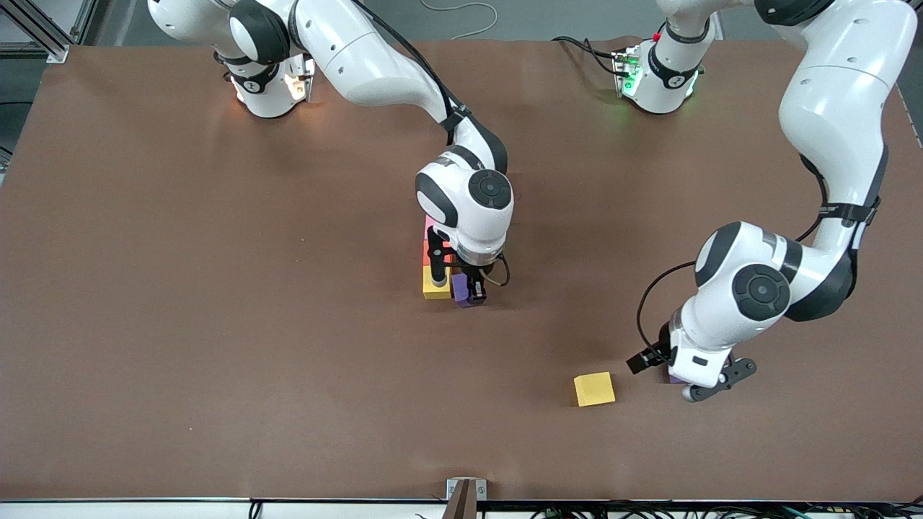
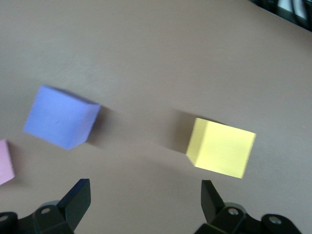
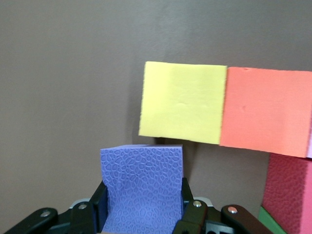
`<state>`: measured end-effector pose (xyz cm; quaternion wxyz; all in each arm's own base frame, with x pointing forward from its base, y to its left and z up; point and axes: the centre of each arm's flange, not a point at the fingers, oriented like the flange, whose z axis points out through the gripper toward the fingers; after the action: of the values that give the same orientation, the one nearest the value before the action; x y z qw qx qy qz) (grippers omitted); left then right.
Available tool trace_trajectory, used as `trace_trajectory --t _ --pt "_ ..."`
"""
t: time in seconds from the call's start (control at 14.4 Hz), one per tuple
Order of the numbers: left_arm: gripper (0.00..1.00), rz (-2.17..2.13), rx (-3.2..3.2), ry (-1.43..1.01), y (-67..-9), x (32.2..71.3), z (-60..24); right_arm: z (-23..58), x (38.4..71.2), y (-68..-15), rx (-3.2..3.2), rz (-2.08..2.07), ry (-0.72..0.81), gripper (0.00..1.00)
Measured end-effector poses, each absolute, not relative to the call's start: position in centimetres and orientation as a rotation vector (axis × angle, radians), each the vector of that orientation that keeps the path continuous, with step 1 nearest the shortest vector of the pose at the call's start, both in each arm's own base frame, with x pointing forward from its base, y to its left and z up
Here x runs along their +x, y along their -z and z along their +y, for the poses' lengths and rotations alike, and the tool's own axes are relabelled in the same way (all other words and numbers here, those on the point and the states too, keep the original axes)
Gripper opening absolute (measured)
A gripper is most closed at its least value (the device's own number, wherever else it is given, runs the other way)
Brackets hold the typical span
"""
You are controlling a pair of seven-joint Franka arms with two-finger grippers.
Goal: Arrange 11 blocks into digit 3
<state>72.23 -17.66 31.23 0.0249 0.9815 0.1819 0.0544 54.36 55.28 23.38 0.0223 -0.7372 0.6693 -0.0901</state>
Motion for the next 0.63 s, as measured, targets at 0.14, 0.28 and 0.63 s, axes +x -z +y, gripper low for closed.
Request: trace_trajectory --t 0.14,0.28,0.63 --pt "1.00 0.454 3.077 -0.211 -30.4 73.0 -20.0 55.2 53.9 -23.3 -2.255 2.111 0.275 0.59" --pt "1.00 0.312 3.111 -0.253 -29.1 73.5 -23.2 55.2 53.6 -23.1 -2.234 2.137 0.274 0.59" --pt "1.00 0.061 3.097 -0.286 -24.7 75.5 -23.2 55.1 53.3 -22.6 -2.212 2.170 0.275 0.59"
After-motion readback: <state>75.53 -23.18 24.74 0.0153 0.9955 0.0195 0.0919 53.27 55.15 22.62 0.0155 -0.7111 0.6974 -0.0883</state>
